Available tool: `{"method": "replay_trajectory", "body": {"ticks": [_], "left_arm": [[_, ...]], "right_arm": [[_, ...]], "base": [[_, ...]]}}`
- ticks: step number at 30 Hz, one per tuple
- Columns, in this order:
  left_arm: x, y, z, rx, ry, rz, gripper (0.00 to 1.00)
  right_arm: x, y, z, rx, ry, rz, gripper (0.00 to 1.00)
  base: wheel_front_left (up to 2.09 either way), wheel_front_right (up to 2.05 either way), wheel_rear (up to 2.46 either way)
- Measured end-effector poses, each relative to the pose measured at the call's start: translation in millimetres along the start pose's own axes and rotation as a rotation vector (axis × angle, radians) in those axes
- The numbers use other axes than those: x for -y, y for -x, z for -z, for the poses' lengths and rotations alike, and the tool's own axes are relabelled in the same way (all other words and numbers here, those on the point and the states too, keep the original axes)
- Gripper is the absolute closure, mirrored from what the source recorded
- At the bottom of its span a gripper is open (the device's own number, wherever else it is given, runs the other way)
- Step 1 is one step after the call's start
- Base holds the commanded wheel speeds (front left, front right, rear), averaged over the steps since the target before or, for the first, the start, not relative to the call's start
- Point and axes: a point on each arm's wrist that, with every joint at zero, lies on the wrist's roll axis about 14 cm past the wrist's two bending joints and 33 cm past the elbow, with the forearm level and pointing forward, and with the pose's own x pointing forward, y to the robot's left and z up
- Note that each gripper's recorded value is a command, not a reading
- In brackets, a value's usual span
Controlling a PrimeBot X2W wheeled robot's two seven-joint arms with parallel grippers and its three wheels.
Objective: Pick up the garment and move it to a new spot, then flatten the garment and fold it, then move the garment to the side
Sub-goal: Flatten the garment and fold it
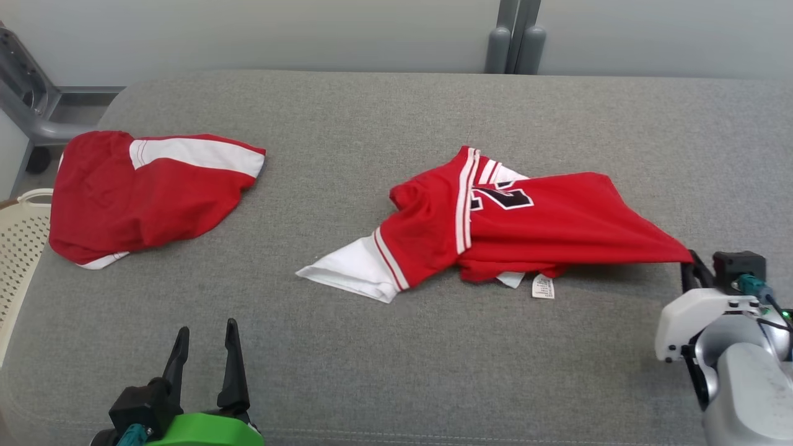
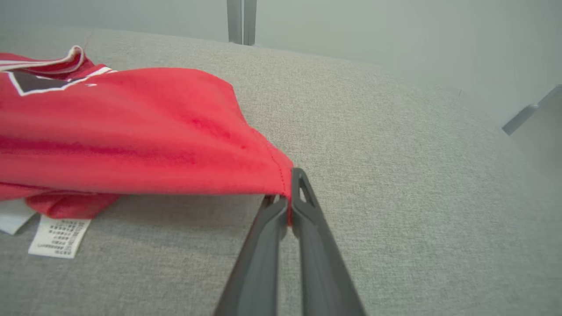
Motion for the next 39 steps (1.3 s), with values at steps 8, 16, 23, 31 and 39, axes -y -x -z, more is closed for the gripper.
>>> {"method": "replay_trajectory", "body": {"ticks": [8, 16, 23, 31, 39], "left_arm": [[0.6, 1.3, 1.6, -0.005, 0.002, 0.006, 0.0], [1.8, 4.9, 2.7, -0.008, 0.001, 0.011, 0.0], [-4.0, 15.6, 2.1, -0.003, 0.0, -0.007, 0.0], [-14.1, 27.0, -1.4, 0.014, 0.019, -0.043, 0.0], [-12.3, 26.5, -17.5, 0.067, 0.028, -0.048, 0.0]], "right_arm": [[44.9, 15.1, 13.9, -0.059, 0.014, 0.108, 1.0], [35.4, 30.1, 48.5, -0.172, 0.014, 0.09, 0.0], [24.7, 41.0, 48.0, -0.135, -0.076, 0.083, 0.0], [13.1, 47.5, -4.7, 0.13, -0.388, 0.062, 0.0], [-27.3, 67.0, -34.2, 0.279, -0.584, -0.07, 0.0]], "base": [[0.0, 0.0, 0.0], [0.0, 0.0, 0.0], [0.0, 0.0, 0.0], [0.0, 0.0, 0.0], [0.0, 0.0, 0.0]]}}
